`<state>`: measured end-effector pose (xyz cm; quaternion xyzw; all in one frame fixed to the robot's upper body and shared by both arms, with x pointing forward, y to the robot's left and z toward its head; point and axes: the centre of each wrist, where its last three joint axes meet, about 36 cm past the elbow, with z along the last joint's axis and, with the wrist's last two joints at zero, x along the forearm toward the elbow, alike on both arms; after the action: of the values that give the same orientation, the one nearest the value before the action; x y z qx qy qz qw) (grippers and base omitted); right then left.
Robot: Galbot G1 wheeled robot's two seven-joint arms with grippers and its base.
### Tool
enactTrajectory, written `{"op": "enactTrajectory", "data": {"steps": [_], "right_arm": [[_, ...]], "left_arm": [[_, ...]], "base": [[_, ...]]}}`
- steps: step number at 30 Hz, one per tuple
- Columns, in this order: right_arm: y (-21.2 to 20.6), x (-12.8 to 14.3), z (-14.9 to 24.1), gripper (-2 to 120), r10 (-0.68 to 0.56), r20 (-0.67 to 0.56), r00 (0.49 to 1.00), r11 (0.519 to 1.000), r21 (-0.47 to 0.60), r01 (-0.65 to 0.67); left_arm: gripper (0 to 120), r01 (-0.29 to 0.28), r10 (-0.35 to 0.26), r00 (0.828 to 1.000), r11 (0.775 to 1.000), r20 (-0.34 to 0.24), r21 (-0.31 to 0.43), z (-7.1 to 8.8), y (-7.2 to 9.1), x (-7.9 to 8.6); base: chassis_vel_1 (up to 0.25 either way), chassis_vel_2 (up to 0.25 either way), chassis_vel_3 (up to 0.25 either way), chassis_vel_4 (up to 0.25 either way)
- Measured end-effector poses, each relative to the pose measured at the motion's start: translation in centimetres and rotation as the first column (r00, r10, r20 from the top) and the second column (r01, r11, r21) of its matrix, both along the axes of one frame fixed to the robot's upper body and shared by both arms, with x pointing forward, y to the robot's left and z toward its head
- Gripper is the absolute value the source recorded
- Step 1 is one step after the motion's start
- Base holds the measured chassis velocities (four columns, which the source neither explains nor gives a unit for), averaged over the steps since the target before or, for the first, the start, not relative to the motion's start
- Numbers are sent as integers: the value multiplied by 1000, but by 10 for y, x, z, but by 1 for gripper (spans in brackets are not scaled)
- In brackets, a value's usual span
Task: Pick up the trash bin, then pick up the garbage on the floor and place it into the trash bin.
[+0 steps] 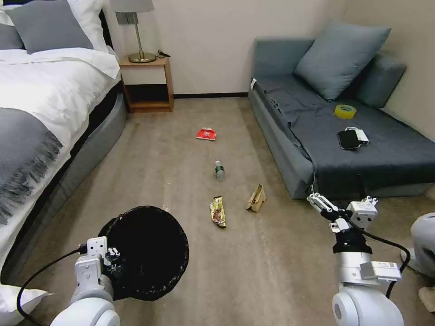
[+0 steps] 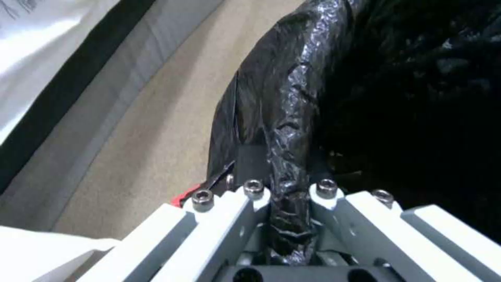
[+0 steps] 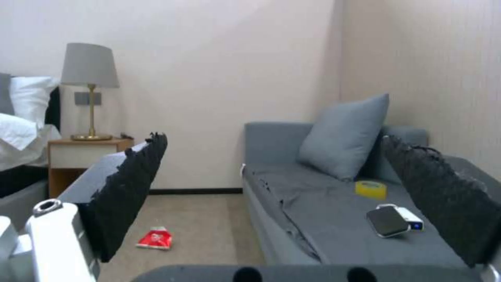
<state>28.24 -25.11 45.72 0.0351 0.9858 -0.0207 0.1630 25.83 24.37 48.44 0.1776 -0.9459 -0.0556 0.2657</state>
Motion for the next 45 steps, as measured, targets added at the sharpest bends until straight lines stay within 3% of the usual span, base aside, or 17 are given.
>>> {"op": "enactTrajectory", "data": {"steps": [28, 37, 45], "right_arm": [[3, 0, 2, 100, 21, 13, 1000, 1000, -6, -21], [4, 0, -1, 100, 27, -8, 1000, 1000, -15, -28], [5, 3, -2, 100, 30, -14, 999, 999, -18, -31]], "left_arm": [[2, -77, 77, 992, 997, 97, 6, 12, 23, 13], [2, -107, 106, 987, 994, 119, -4, 12, 37, 22], [2, -108, 108, 986, 994, 128, -7, 11, 40, 27]], "base": [[-190, 192, 185, -188], [-48, 32, 36, -38], [-78, 78, 74, -74]]}}
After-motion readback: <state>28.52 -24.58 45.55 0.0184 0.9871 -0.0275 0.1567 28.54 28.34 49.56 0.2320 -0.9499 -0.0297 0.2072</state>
